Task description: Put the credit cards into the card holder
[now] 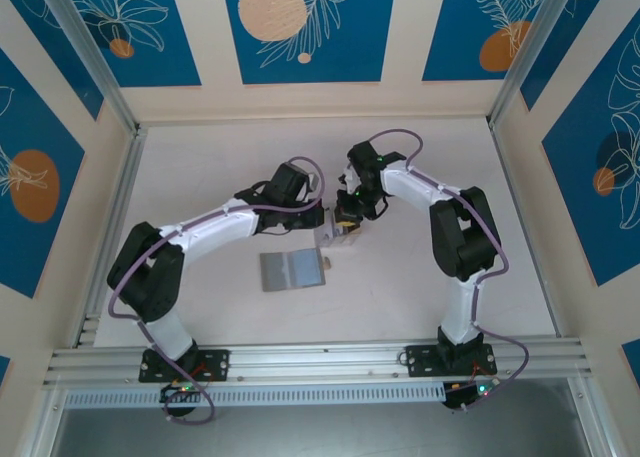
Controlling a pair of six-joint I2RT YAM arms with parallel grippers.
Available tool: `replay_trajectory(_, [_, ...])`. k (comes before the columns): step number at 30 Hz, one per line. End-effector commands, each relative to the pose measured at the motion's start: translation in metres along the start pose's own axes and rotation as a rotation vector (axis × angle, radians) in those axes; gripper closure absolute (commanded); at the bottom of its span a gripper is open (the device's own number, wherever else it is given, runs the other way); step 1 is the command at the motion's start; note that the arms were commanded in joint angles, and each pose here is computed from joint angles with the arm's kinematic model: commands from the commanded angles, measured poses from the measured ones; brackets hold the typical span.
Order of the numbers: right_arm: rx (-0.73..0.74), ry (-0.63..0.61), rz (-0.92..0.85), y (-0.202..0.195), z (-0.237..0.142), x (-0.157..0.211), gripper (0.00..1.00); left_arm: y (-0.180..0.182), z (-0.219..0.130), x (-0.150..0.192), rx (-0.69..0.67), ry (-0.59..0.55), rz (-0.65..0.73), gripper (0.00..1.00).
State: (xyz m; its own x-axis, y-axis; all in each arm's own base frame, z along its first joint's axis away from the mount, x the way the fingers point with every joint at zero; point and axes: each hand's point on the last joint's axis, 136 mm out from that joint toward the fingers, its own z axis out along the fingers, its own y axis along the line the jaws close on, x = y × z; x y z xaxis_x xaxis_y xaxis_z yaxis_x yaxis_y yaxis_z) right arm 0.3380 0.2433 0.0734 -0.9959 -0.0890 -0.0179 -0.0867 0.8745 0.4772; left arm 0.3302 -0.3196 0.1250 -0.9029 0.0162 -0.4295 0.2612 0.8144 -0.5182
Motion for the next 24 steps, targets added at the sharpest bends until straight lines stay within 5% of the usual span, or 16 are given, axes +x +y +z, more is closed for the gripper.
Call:
replay_trajectory(1, [-0.006,0.022,0.032,-0.004,-0.002,0.007,0.92,-0.006,0.01,-0.004,0.025,0.024,0.004,1.0])
replay_trajectory(10, [-0.091,0.027,0.066,-0.004,-0.007,0.004,0.79,-0.01,0.032,-0.005,0.068,0.051,-0.03,1.0])
replay_trajectory(24, [-0.145,0.027,0.094,-0.004,-0.011,0.001,0.89,-0.007,0.048,-0.002,0.073,0.072,-0.048,1.0])
